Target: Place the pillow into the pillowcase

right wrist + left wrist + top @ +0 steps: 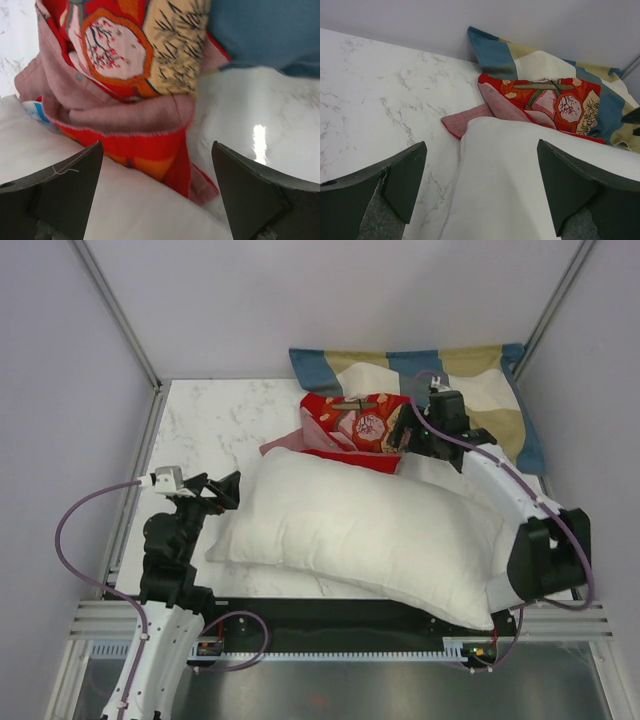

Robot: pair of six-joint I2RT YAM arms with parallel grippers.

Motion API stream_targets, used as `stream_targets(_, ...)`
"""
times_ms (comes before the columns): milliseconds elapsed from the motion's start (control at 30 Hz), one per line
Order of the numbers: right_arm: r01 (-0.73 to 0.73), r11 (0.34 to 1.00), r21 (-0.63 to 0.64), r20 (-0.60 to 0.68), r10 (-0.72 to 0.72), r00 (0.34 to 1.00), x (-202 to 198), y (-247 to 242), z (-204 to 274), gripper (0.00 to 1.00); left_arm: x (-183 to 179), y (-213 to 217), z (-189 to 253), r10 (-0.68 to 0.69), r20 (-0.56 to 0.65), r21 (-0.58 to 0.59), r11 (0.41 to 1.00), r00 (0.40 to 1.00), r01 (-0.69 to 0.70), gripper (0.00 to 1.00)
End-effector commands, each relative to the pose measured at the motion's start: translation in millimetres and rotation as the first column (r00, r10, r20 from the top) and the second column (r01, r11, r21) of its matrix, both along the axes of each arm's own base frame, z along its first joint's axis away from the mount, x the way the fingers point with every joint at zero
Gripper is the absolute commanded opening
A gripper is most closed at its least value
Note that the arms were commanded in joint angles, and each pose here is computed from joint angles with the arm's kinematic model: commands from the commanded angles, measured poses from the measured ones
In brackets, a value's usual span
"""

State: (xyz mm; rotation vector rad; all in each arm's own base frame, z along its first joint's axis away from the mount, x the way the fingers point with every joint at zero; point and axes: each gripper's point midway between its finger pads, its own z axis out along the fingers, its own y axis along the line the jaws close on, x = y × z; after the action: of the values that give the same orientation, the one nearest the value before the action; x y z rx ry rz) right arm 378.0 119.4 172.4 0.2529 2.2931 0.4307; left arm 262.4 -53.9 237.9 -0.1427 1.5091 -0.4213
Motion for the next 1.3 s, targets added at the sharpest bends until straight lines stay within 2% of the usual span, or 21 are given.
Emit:
stream_targets(0,-0.021,0.999,0.024,0.104,0.018,0.994,57.2,30.9,22.1,0.98,-5.4,-11.2,-6.5,-0.068,-0.023,0.009,0.998,0.997,0.068,1.0)
stream_targets(100,-0.016,1.0,-0.027,0.051,0.017,0.999,102.1,52.4,-6.7,0.98,-8.0,-14.2,-13.5,-0.093,-0.023,0.043,0.995,0.995,0.094,1.0)
stream_targets(300,-0.019,0.993,-0.119,-0.074,0.01,0.997,138.2,77.6,-68.1,0.98,-12.0,-9.2,-21.0,-0.068,-0.006,0.054,0.996,0.998,0.068,1.0)
stream_targets(367,-0.055,0.992,-0.109,-0.095,0.044,0.994,144.2,96.0,-84.5,0.77,-15.7,-11.4,-15.4,-0.083,0.02,0.054,0.995,0.996,0.082,1.0)
stream_targets(400,-0.067,0.993,-0.095,-0.093,0.059,0.994,145.9,102.5,-84.6,0.52,-16.1,-11.7,-16.5,-0.085,0.02,0.054,0.995,0.996,0.084,1.0)
stream_targets(467,-0.105,0.993,-0.059,-0.049,0.102,0.994,149.4,123.6,-67.9,0.35,-16.2,-9.4,-17.0,-0.072,0.024,0.056,0.996,0.997,0.071,1.0)
stream_targets(500,-0.118,0.992,-0.048,-0.02,0.117,0.993,149.4,132.0,-55.2,0.21,-15.6,-7.7,-18.1,-0.062,0.022,0.055,0.997,0.998,0.061,1.0)
stream_targets(567,-0.17,0.985,-0.01,0.096,0.17,0.981,151.6,155.8,-2.6,0.0,-15.4,-7.1,-18.1,-0.059,0.021,0.057,0.997,0.998,0.057,1.0)
stream_targets(700,-0.338,0.936,0.099,0.318,0.292,0.902,135.4,196.9,121.6,0.0,-14.8,-9.5,-18.7,-0.072,0.012,0.058,0.996,0.997,0.071,1.0)
stream_targets(733,-0.391,0.91,0.138,0.395,0.312,0.864,121.1,201.6,170.9,0.0,-15.3,-11.3,-18.3,-0.082,0.011,0.051,0.995,0.997,0.081,1.0)
stream_targets(833,-0.412,0.896,0.166,0.518,0.276,0.81,88.1,185.8,252.8,0.0,-20.0,-26.4,-20.2,-0.176,0.01,0.08,0.981,0.984,0.175,1.0)
stream_targets(900,-0.407,0.9,0.154,0.592,0.246,0.767,55.8,164.8,301.6,0.0,-15.7,-14.5,-40.7,-0.096,-0.067,0.029,0.995,0.993,0.098,1.0)
stream_targets(933,-0.376,0.915,0.144,0.584,0.229,0.779,50.2,154.6,300.4,0.0,-15.8,-5.9,-55.9,-0.025,-0.165,-0.104,0.995,0.986,0.008,1.0)
stream_targets(967,-0.353,0.926,0.131,0.592,0.213,0.777,41.9,144.4,306.7,0.0,-14.6,20.3,-69.5,0.134,-0.242,-0.155,0.972,0.961,-0.174,1.0)
stream_targets(1000,-0.333,0.937,0.105,0.605,0.206,0.769,33.2,133.6,312.7,0.0,-19.0,25.6,-83.9,0.166,-0.305,-0.169,0.96,0.938,-0.225,1.0)
stream_targets(1033,-0.301,0.949,0.094,0.621,0.18,0.763,14.6,114.3,323.2,0.0,-19.0,24.2,-84.0,0.158,-0.301,-0.177,0.96,0.941,-0.218,1.0)
stream_targets(1100,-0.176,0.983,0.061,0.619,0.101,0.779,2.8,77.9,323.2,0.0,-21.3,11.8,-72.7,0.086,-0.261,-0.196,0.971,0.961,-0.14,1.0)
stream_targets(1167,-0.018,0.999,0.035,0.612,-0.007,0.791,-19.2,27.1,319.7,0.0,-25.4,8.4,-61.1,0.067,-0.236,-0.237,0.964,0.969,-0.124,1.0)
stream_targets(1200,0.048,0.998,0.043,0.642,-0.064,0.764,-42.4,0.1,332.8,0.0,-27.0,8.2,-59.5,0.065,-0.238,-0.249,0.96,0.969,-0.126,1.0)
stream_targets(1233,0.12,0.993,0.01,0.611,-0.101,0.785,-47.6,-20.7,313.2,0.0,-30.2,7.1,-61.1,0.059,-0.256,-0.264,0.956,0.965,-0.128,1.0)
stream_targets(1267,0.173,0.985,0.005,0.614,-0.14,0.777,-57.8,-36.6,310.9,0.0,-33.0,3.9,-52.7,0.038,-0.238,-0.273,0.956,0.97,-0.105,1.0)
